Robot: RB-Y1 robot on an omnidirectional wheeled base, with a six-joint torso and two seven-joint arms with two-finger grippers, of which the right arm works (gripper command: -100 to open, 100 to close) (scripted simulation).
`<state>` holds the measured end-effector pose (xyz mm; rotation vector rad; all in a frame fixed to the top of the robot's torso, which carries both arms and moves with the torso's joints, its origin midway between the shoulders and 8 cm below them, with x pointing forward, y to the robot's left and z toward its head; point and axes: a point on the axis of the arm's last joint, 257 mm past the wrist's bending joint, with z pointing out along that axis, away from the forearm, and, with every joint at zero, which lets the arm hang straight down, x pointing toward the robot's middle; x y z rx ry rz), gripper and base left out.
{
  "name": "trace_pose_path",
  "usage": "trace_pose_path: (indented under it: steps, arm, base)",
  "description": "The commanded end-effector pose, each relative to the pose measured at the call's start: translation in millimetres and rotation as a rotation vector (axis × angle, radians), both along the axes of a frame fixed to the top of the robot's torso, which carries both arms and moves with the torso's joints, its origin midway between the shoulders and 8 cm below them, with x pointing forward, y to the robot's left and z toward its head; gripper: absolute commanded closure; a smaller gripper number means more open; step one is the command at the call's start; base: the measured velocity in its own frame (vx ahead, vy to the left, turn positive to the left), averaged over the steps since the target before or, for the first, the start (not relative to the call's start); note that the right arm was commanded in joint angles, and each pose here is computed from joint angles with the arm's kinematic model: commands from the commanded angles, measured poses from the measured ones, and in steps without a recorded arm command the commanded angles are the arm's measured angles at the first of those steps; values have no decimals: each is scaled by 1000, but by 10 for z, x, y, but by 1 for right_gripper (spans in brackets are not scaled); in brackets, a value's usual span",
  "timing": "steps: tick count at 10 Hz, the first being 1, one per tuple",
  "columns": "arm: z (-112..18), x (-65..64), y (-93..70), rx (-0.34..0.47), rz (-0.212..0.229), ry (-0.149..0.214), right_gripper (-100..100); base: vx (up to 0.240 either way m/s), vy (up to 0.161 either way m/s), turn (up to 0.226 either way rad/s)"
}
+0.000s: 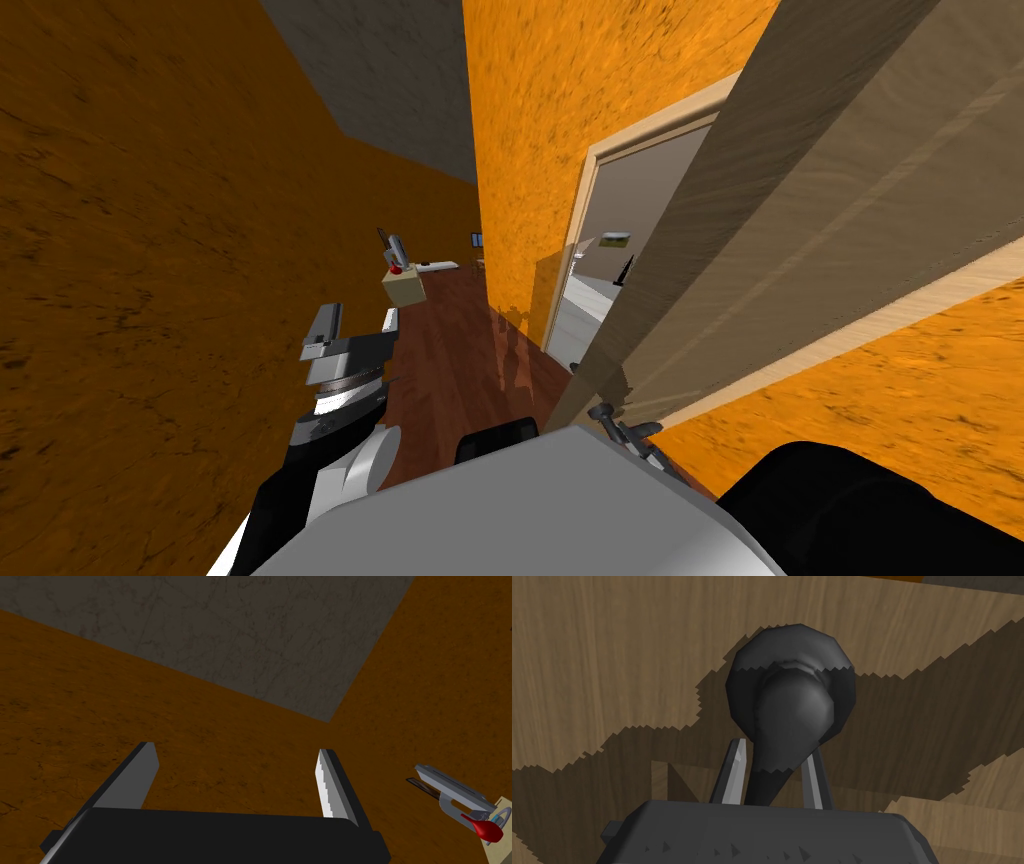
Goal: Pull the door open
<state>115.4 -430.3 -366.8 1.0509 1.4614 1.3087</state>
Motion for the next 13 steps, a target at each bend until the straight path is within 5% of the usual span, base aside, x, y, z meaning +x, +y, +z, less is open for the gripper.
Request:
trace_pose_path:
  steps: [1, 13]
  arm:
    - [-70, -3, -75, -16, -19, 31, 100]
    - [-324, -136, -251, -33, -87, 148, 100]
  base:
    - [84, -31, 161]
    - [-10, -10, 55]
